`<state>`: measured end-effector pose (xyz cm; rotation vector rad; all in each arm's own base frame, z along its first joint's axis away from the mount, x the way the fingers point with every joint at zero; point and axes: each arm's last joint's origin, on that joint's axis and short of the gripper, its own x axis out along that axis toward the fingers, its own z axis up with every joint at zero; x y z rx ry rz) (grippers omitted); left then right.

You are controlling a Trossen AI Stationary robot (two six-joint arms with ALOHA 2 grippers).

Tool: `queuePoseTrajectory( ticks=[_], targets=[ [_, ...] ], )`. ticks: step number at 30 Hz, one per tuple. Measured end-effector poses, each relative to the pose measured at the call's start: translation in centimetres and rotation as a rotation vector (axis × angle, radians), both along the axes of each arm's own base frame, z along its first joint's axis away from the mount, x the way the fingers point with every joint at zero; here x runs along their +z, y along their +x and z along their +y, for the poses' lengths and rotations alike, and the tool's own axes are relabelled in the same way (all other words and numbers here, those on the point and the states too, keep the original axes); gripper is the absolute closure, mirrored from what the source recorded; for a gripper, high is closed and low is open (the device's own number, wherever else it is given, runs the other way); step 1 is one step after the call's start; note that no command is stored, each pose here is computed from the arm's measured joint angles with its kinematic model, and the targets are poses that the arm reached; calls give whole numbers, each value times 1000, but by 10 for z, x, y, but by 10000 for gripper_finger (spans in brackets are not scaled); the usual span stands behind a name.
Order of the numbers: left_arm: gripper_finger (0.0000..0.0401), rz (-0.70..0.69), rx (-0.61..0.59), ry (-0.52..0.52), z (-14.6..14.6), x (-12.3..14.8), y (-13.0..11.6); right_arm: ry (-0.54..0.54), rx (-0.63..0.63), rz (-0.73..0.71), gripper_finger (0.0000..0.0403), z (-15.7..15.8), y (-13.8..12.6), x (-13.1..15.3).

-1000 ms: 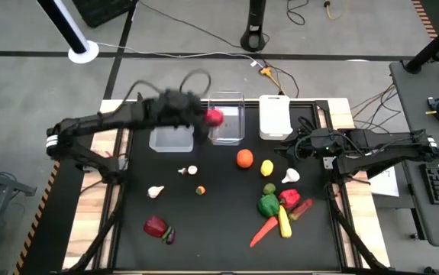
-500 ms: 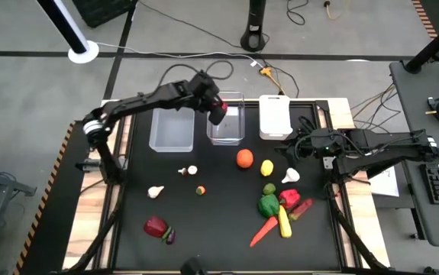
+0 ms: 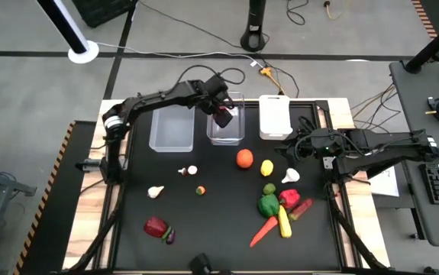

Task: Sort produce into baskets
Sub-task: Put the red tomato into the right transparent bin, then put the orange into the right transparent bin

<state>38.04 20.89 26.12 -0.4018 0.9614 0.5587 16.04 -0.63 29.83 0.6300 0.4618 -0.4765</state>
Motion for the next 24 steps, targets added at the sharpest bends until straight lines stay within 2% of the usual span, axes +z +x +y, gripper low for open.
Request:
queuePoseTrajectory(
  ticks=[6, 15, 24],
  targets=[
    [123, -7, -5, 8, 2, 3, 2, 0, 0, 2, 140, 0, 0, 0],
    [123, 1, -8, 3, -2, 7, -1, 1, 1, 3, 137, 0, 0, 0],
    [123, -36, -58, 21, -37, 58, -23, 34, -17, 2, 136, 0, 2, -2]
  ],
)
